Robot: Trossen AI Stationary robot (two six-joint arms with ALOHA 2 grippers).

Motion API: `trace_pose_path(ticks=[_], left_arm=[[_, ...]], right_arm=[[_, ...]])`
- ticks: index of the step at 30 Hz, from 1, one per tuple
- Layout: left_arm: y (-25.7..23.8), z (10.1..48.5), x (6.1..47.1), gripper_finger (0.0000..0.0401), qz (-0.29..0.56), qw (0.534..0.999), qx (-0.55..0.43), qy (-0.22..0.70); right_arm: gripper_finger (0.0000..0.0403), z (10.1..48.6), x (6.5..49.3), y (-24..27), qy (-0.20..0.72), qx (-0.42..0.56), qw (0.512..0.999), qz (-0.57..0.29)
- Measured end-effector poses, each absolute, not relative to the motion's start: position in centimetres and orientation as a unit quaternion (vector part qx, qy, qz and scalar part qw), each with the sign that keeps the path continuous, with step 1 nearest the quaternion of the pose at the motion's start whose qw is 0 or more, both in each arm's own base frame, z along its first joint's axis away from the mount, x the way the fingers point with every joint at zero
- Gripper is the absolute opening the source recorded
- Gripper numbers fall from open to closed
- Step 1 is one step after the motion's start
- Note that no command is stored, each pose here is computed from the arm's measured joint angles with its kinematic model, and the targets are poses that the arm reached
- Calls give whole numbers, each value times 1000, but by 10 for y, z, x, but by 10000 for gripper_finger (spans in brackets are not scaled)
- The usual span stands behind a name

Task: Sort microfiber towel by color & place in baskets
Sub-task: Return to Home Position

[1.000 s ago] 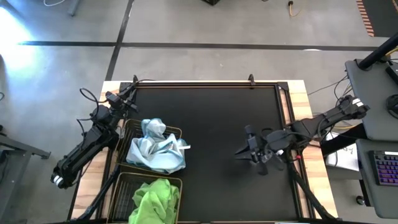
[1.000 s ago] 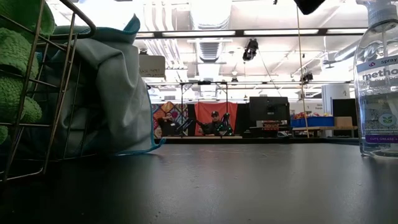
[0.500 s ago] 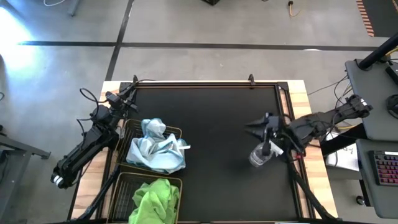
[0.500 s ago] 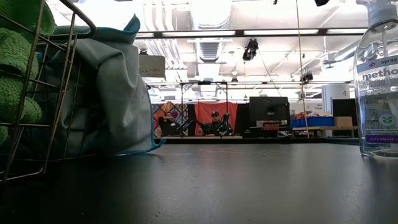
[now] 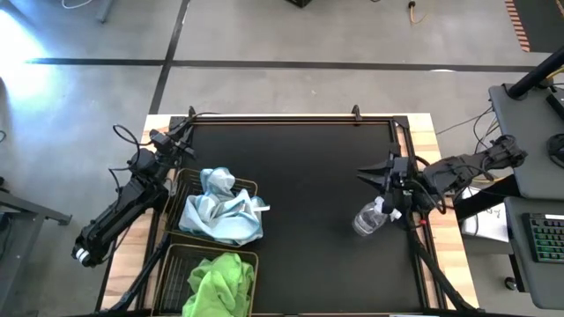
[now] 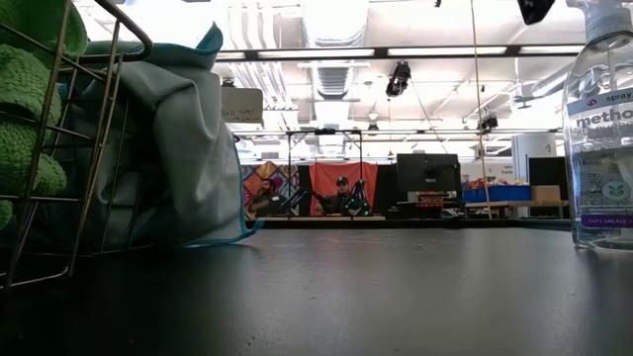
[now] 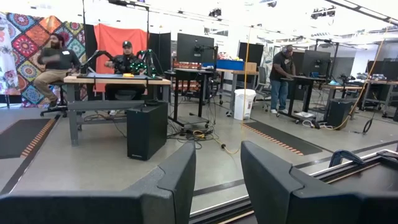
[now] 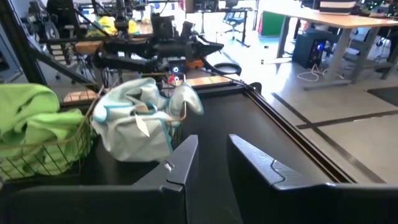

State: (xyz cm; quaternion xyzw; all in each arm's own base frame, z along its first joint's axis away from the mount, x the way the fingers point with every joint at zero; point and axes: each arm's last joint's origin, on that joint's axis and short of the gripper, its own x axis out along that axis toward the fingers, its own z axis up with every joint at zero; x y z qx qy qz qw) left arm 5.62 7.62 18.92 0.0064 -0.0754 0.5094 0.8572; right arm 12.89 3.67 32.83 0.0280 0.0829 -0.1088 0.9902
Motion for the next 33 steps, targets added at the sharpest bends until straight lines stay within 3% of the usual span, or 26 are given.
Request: trace_pose_path(ticks=[10, 16, 22, 25, 33], left_arm=[[76, 189, 56, 113, 509, 857, 6, -76], [76, 189, 56, 113, 509, 857, 6, -75], [76, 189, 56, 113, 509, 857, 6, -76], [76, 189, 56, 113, 509, 857, 6, -76], [76, 189, 56, 113, 509, 857, 6, -75]], right_arm=[[79, 296, 96, 22, 55, 58, 989, -125], [73, 280, 75, 11, 12, 91, 980, -174], [80, 261, 57, -2, -32, 125, 951, -282], [84, 255, 50, -5, -49, 145, 945, -288], [82, 223, 64, 2, 10, 103, 957, -271]])
